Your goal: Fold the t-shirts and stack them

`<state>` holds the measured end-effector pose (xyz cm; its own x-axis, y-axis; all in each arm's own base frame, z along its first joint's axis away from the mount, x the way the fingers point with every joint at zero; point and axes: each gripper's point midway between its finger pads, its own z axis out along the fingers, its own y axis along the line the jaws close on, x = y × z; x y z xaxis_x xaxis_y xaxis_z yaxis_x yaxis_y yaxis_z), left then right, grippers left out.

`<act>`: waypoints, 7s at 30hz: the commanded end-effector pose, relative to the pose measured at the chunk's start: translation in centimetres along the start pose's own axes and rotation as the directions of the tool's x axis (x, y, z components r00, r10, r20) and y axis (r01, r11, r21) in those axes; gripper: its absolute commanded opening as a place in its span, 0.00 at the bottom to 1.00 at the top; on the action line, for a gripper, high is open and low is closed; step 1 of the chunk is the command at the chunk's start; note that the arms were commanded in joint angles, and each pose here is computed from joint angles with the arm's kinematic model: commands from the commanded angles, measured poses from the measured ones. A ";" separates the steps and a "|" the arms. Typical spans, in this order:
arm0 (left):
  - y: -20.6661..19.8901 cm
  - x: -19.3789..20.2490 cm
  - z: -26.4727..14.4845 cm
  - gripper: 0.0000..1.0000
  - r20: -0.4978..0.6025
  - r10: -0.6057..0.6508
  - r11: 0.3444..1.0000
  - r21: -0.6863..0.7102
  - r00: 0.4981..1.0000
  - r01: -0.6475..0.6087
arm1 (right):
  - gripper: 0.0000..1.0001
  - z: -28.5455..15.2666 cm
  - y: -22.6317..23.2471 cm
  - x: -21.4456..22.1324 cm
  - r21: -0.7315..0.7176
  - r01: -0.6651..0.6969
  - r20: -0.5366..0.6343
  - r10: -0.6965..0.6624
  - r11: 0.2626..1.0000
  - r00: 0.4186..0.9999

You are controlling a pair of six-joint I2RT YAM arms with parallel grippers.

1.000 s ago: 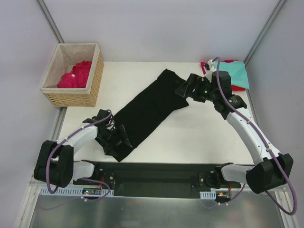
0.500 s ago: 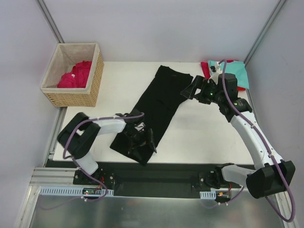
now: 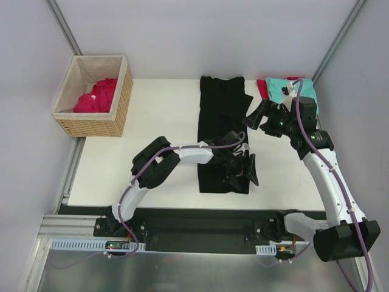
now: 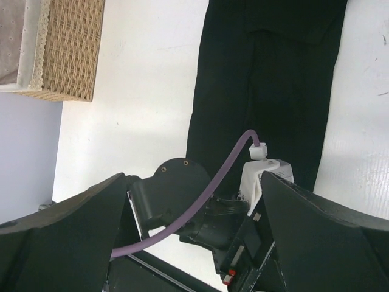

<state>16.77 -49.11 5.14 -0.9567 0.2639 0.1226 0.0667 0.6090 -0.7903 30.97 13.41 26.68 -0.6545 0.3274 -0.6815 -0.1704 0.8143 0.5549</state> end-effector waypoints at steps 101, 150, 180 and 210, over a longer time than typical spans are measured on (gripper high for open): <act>21.8 8.3 -12.7 0.74 0.413 -0.129 0.960 -0.175 0.902 0.217 | 0.56 0.0 -10.2 25.0 0.395 -0.024 -0.326 0.165 0.918 0.931; 20.8 9.4 -15.2 0.00 0.496 -0.108 0.961 -0.171 0.861 0.219 | 0.01 -0.6 -9.1 27.4 0.374 0.037 -0.381 0.117 0.927 0.917; 9.3 9.3 -19.7 0.00 0.624 0.109 0.979 -0.203 0.773 0.025 | 0.01 -3.7 -2.3 22.3 0.313 0.225 -0.275 -0.138 0.923 0.951; 5.5 -8.8 -25.6 0.00 0.718 0.223 0.962 -0.273 0.660 -0.029 | 0.01 7.9 -3.7 7.9 0.431 0.131 -0.149 -0.074 0.893 0.986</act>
<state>30.01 -27.28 12.79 -0.8470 -0.2376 -0.4755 0.0894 0.8181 -0.5681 29.24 15.99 13.64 -0.7726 0.1681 -0.6122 0.0945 0.9840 0.1508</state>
